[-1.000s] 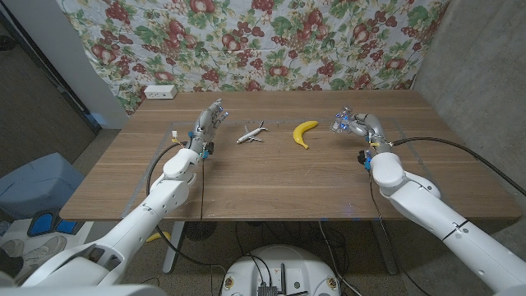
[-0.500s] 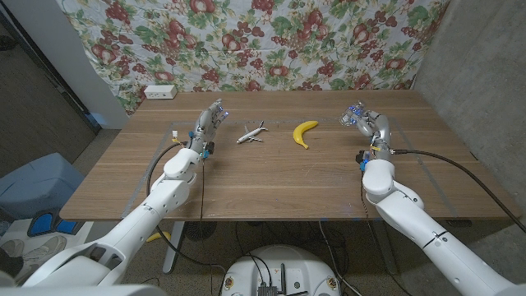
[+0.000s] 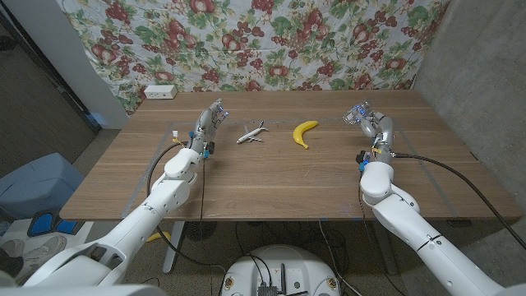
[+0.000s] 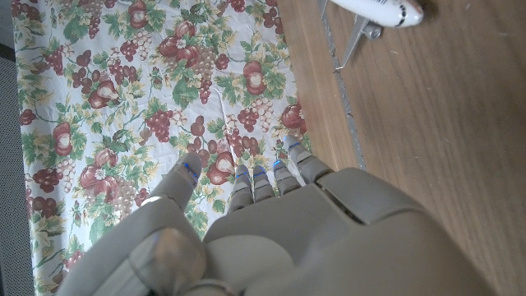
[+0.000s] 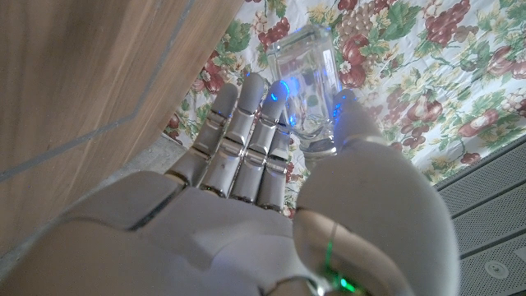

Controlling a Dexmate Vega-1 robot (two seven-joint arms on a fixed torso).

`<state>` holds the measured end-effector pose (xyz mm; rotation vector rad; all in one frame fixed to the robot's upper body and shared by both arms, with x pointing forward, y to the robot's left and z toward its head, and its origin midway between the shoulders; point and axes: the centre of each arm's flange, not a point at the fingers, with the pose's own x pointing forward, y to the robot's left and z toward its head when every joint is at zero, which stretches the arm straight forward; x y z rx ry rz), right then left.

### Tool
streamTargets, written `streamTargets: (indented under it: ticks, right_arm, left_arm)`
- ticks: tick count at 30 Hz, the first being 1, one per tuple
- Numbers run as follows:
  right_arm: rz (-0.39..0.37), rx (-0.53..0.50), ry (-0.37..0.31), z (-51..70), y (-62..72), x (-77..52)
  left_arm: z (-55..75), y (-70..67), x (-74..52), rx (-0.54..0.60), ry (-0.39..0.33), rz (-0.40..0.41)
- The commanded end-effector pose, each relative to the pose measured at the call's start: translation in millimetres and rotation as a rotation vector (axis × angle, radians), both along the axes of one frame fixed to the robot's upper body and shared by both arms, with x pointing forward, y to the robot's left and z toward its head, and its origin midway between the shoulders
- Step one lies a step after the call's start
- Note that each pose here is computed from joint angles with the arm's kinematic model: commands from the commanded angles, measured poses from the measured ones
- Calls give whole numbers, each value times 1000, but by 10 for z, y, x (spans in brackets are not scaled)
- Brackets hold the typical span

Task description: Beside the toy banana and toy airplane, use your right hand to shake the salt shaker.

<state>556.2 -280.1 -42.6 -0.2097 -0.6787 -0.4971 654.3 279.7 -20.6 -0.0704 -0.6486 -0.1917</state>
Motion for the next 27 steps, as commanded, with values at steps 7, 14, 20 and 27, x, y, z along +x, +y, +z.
streamTargets:
  ticks: [7,14,20,27]
  right_arm:
    - [158,-231,167,166,-20,98]
    - [198,-335,287,251,10,145]
    - [218,-396,385,303,48,193]
    - [212,-393,383,306,52,196]
  left_arm:
    - [4,-22,-8,4,-1,-1]
    - [7,-18,-8,3,-1,-1]
    - [12,-15,1,3,0,-2]
    - [21,-17,19,4,-1,-4]
